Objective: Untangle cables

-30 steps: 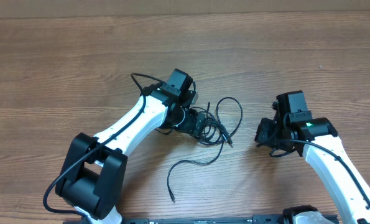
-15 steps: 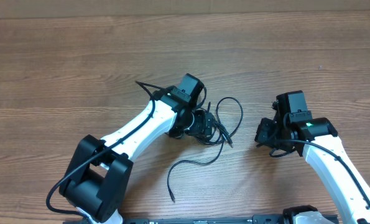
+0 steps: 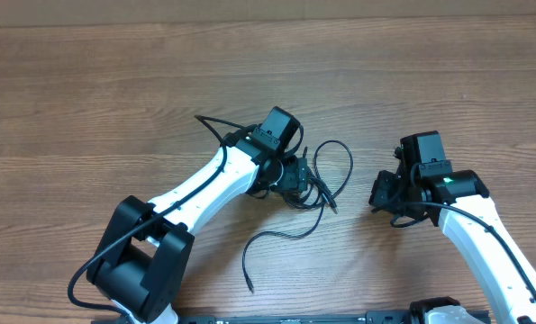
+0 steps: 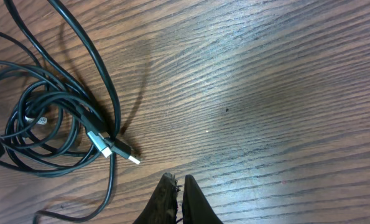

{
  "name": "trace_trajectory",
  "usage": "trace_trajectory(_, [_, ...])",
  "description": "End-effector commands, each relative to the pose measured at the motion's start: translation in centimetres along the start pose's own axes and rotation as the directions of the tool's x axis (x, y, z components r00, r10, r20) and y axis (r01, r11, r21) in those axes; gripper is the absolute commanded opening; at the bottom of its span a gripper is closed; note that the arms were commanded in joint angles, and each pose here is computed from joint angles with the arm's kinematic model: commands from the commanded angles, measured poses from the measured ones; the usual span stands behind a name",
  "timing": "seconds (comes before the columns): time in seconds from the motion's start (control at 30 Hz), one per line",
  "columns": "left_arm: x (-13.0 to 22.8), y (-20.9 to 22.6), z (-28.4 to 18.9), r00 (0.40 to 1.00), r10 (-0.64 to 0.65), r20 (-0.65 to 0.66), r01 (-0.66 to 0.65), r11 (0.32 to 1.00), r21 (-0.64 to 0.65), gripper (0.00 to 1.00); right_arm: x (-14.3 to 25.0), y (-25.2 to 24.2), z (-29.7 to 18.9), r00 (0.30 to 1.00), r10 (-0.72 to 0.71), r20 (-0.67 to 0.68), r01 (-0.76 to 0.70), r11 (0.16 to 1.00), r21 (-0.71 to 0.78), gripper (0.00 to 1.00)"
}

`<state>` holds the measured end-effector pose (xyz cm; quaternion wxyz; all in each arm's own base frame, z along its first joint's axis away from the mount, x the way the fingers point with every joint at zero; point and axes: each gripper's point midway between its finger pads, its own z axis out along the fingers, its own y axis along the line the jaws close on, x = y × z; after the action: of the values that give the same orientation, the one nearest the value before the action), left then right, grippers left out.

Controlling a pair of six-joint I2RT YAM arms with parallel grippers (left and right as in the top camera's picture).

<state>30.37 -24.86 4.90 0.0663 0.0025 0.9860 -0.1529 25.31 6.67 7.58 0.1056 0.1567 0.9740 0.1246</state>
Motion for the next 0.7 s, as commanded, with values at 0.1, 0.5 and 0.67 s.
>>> trace_trajectory(0.1, [0.4,-1.0,2.2,0.999,0.002,-0.037,0.0,0.999,0.053,0.9,0.0,0.1,0.1,1.0,-0.004,0.0,0.004,1.0,-0.007,0.04])
trace_trajectory(0.5, [-1.7,0.8,3.1,0.995,0.086,0.058,-0.083,0.995,-0.052,0.6,0.0,0.1,0.1,1.0,-0.003,0.0,0.003,1.0,-0.007,0.04])
trace_trajectory(0.67, [-1.8,0.7,3.1,0.994,0.088,0.06,-0.085,0.995,-0.051,0.43,-0.1,0.1,0.1,1.0,-0.004,0.003,0.004,1.0,-0.008,0.04])
